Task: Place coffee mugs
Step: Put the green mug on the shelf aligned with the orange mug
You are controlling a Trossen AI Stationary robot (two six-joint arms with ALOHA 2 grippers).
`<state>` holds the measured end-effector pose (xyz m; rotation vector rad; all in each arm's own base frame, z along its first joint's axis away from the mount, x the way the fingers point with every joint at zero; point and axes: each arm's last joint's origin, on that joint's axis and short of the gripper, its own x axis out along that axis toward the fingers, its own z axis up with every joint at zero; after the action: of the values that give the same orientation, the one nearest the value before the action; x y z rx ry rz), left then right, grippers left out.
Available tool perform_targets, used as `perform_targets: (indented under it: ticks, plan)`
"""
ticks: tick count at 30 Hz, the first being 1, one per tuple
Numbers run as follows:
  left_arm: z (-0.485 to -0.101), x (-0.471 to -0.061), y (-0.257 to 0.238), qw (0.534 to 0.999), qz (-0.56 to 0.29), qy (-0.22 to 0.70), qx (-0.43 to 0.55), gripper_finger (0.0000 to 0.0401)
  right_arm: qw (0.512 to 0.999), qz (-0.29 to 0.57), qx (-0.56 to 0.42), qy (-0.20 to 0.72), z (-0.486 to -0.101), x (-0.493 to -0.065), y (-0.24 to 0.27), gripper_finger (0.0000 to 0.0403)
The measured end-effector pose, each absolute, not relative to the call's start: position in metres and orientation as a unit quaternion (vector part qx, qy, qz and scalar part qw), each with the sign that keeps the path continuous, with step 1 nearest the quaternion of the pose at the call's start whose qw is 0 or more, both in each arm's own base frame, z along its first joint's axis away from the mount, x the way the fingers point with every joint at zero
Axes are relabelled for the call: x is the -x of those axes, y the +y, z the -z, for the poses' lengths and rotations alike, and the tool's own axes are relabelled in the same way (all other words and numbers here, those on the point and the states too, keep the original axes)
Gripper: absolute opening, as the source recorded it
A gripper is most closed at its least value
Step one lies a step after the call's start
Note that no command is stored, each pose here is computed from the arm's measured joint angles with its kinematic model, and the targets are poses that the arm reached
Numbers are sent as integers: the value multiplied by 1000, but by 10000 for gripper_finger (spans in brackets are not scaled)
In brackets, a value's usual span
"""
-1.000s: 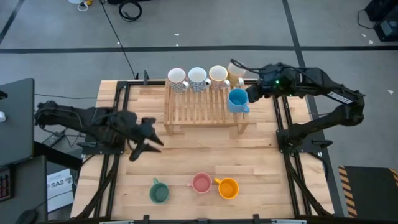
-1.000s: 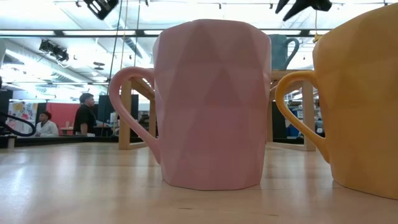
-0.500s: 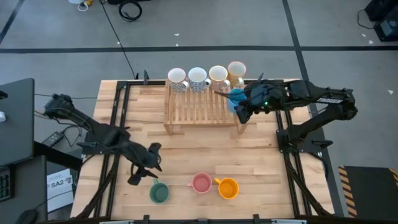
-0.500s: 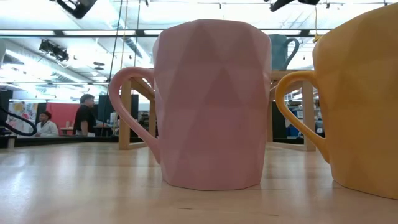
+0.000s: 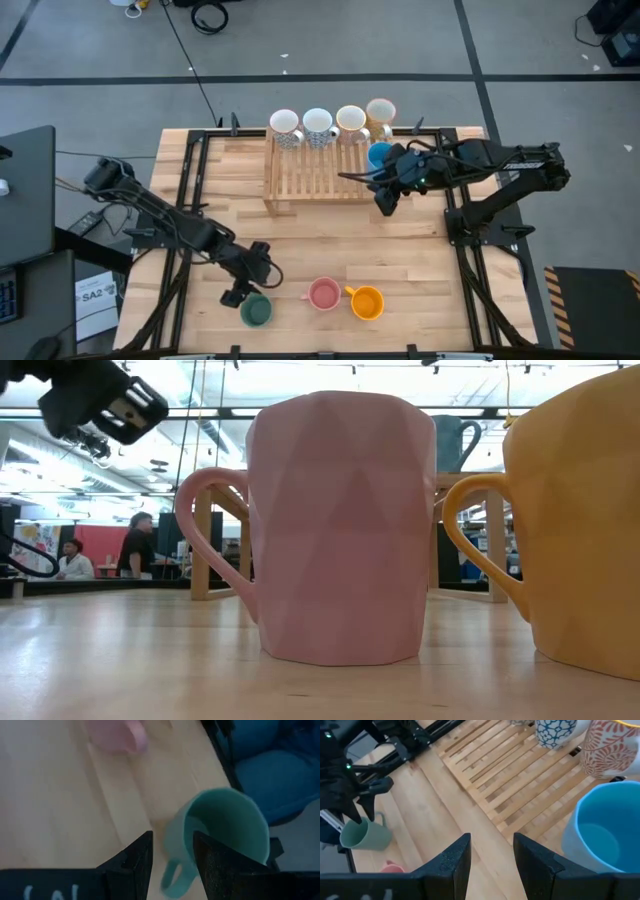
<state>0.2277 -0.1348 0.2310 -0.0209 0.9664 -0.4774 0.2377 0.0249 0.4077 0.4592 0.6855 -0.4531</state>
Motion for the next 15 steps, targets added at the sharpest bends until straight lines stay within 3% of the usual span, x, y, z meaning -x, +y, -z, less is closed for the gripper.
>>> perform_targets:
  ticks: [15]
  plan:
    - [-200, -231, -157, 818, 243, 521, 9, 146, 896, 198, -213, 334, -408, -237, 35, 153]
